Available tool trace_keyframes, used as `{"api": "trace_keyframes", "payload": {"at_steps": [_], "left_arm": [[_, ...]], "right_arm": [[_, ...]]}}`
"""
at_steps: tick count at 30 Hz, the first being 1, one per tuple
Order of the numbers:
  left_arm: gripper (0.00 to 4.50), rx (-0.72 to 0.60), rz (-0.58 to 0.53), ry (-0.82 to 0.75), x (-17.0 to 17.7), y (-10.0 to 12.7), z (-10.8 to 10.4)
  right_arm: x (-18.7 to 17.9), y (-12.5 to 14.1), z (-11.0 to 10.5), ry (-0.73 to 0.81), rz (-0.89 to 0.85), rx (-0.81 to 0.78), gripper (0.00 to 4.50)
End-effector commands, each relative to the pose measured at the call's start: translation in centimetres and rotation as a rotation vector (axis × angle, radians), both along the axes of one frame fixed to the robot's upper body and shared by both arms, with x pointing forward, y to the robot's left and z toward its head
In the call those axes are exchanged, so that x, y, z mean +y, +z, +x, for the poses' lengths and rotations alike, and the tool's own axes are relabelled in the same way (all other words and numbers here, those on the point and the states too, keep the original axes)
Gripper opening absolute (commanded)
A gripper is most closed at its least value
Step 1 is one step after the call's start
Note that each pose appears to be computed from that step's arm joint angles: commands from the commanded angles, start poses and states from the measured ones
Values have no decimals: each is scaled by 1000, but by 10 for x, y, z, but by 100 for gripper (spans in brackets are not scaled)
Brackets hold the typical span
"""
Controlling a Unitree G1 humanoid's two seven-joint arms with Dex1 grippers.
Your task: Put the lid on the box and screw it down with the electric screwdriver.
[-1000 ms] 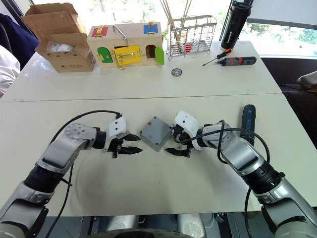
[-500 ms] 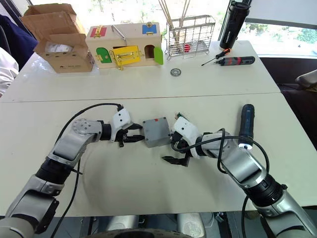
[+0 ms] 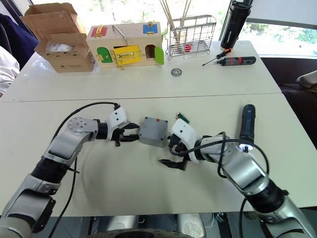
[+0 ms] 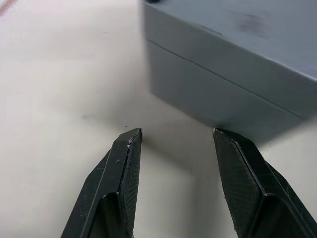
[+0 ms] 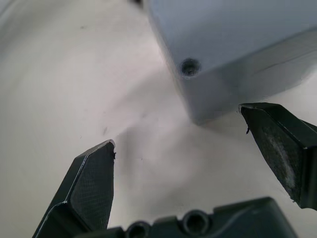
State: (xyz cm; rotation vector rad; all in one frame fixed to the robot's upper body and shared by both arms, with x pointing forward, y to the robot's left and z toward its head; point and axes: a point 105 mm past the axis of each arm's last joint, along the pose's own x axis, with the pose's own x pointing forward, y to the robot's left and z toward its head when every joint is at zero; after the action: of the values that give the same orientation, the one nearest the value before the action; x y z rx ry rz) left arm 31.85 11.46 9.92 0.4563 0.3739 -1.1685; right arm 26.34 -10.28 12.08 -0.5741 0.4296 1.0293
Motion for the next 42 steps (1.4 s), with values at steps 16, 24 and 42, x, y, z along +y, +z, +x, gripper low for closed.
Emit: {"api": "trace_keyframes", "payload": {"at_steps": [16, 24, 42], "left_arm": [[233, -86, -133, -263, -25, 102, -18], [233, -65, -120, -284, -30, 94, -26], [233, -57, -103, -262, -29, 84, -25]], "right_arm": [[-61, 34, 63, -440, 333, -136, 448], [-48, 22, 69, -415, 362, -177, 282], [-28, 8, 81, -401, 380, -164, 282]]}}
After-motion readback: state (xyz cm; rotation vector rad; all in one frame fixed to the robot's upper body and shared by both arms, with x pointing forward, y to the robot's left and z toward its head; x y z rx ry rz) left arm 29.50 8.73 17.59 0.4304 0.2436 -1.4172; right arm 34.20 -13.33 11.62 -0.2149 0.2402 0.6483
